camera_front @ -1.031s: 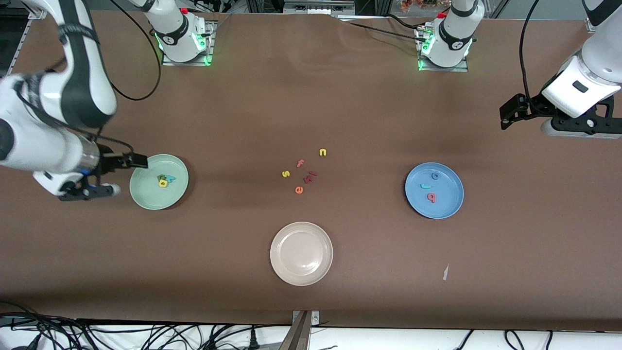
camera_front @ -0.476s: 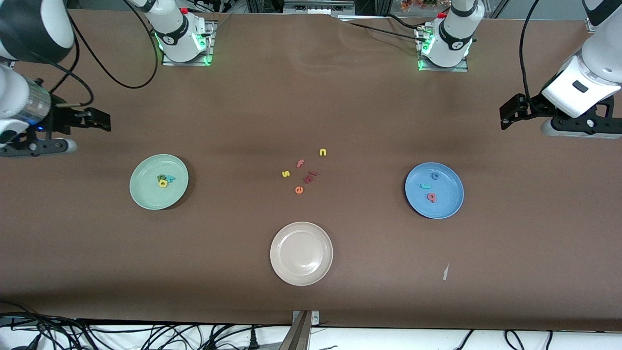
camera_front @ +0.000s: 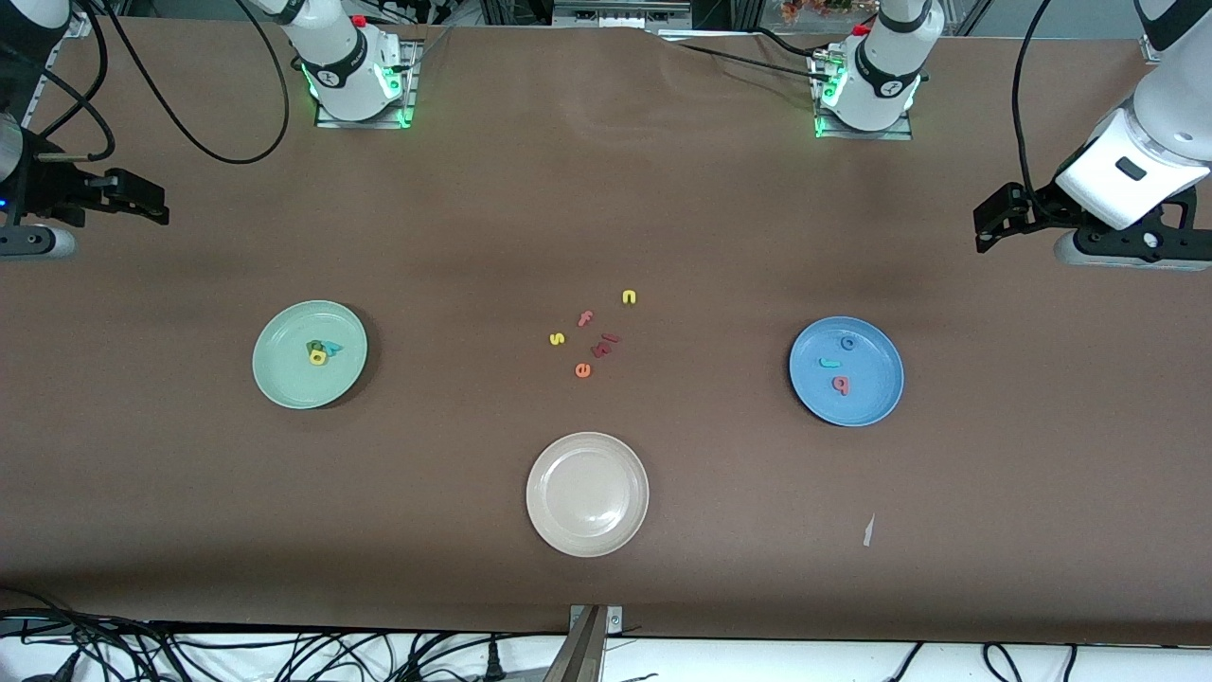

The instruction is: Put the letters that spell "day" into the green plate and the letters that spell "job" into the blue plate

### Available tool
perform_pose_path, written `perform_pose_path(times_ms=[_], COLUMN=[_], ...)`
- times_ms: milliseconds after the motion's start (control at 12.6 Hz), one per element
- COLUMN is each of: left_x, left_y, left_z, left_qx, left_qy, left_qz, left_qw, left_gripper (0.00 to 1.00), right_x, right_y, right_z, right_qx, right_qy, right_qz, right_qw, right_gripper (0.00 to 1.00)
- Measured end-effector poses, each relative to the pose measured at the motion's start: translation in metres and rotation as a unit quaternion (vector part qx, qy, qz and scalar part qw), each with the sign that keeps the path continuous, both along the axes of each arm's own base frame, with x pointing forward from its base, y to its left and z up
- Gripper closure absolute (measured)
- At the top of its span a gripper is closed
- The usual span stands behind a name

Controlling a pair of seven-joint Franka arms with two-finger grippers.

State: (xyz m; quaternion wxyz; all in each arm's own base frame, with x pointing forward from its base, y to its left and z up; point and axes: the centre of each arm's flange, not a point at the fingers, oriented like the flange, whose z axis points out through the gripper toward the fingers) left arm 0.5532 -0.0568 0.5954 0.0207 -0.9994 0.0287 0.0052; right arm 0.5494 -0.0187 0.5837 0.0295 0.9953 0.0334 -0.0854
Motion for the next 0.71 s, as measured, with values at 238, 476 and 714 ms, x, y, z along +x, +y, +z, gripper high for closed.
perform_pose_path(times_ms=[238,476,714], left_x=[0.000,0.000,0.000], left_y=[0.000,0.000,0.000], left_z=[0.000,0.000,0.000], left_qx=[0.000,0.000,0.000], left_qy=[0.000,0.000,0.000], left_qz=[0.000,0.000,0.000], left_qw=[1.000,1.000,1.000], left_gripper=[0.00,0.00,0.00], right_x=[0.000,0.003,0.008], right_y=[0.000,0.010,0.020], right_z=[0.002,-0.006,-0.011], right_qx=[0.000,-0.002,-0.004], right_qy=[0.002,0.009,0.007], right_qz=[-0.001,0.007,0.007], right_qw=[1.000,1.000,1.000], right_gripper=[0.00,0.00,0.00])
